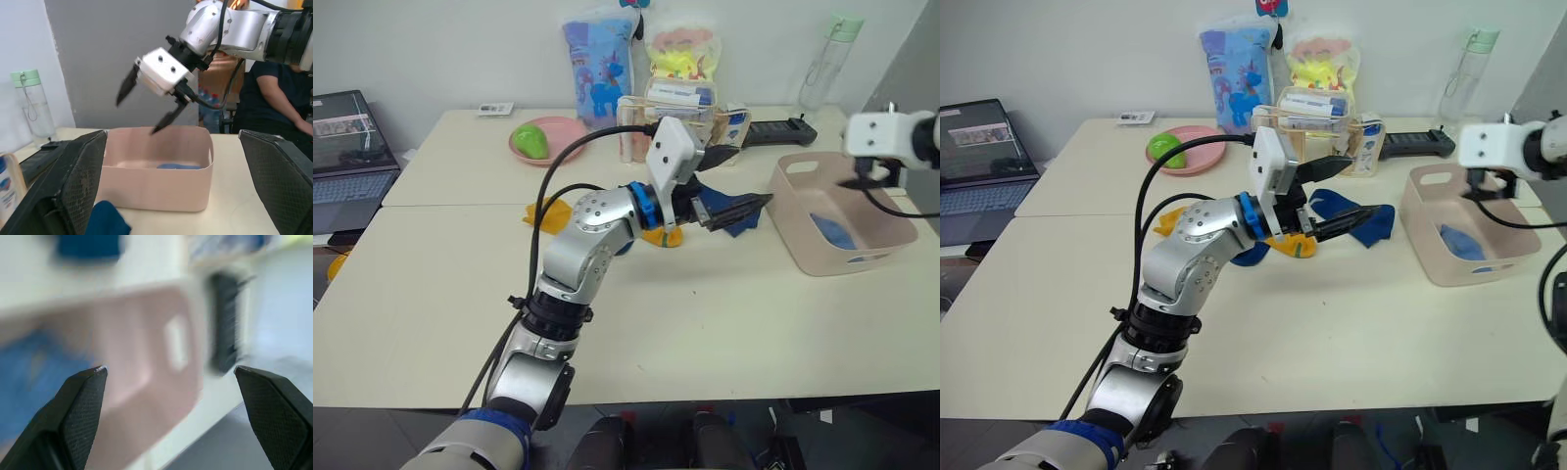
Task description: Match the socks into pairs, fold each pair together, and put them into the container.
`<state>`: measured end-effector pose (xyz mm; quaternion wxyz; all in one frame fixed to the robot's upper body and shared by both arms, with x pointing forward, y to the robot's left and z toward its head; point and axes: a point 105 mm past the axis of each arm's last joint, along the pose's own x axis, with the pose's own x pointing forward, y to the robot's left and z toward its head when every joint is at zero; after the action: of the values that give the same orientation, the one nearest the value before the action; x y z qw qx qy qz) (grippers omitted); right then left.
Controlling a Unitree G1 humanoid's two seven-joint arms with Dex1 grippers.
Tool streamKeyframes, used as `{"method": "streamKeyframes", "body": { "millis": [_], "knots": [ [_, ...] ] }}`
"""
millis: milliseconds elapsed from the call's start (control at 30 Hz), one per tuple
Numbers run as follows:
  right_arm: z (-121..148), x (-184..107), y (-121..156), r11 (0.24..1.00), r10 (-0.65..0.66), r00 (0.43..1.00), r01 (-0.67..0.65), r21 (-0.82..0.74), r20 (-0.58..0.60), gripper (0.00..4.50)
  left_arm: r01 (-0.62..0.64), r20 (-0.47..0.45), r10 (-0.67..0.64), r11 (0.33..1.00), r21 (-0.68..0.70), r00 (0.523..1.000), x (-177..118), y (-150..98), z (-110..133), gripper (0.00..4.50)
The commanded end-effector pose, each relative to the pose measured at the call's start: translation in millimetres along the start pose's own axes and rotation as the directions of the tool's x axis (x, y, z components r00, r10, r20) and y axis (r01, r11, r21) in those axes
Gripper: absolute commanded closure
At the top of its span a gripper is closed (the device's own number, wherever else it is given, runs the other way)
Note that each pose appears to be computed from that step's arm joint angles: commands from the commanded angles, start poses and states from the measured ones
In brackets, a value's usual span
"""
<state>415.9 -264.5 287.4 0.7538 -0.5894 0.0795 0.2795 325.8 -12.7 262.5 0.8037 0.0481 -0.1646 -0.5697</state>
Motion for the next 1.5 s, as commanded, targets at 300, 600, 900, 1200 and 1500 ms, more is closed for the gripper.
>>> {"method": "streamKeyframes", "body": {
  "millis": [300, 600, 900, 1200, 1500],
  "knots": [
    [103.5, 23.1, 87.2, 0.763, -0.369, 0.844, 0.036, 0.646, 0.390, 0.04, -0.393, -0.155, 0.403, 0.915, 0.092, 0.902, -110.2, 37.4, -39.2, 0.00],
    [94.7, 12.8, 195.7, 0.653, -0.322, 0.900, -0.012, 0.757, 0.292, 0.04, -0.663, -0.302, 0.658, 0.742, 0.100, 0.690, -216.4, 9.7, -87.1, 0.00],
    [65.6, -3.4, 256.3, 0.582, -0.260, 0.949, 0.005, 0.813, 0.180, 0.04, -0.790, -0.443, 0.732, 0.607, 0.080, 0.518, -284.9, -31.5, -124.2, 0.00],
    [69.4, -3.9, 250.4, 0.568, -0.289, 0.941, 0.020, 0.823, 0.176, 0.04, -0.801, -0.452, 0.735, 0.595, 0.070, 0.506, -288.2, -38.6, -128.2, 0.00],
    [68.1, -2.8, 247.4, 0.570, -0.296, 0.936, 0.013, 0.821, 0.190, 0.04, -0.765, -0.440, 0.711, 0.639, 0.079, 0.549, -276.2, -36.9, -123.9, 0.00]
  ]
}}
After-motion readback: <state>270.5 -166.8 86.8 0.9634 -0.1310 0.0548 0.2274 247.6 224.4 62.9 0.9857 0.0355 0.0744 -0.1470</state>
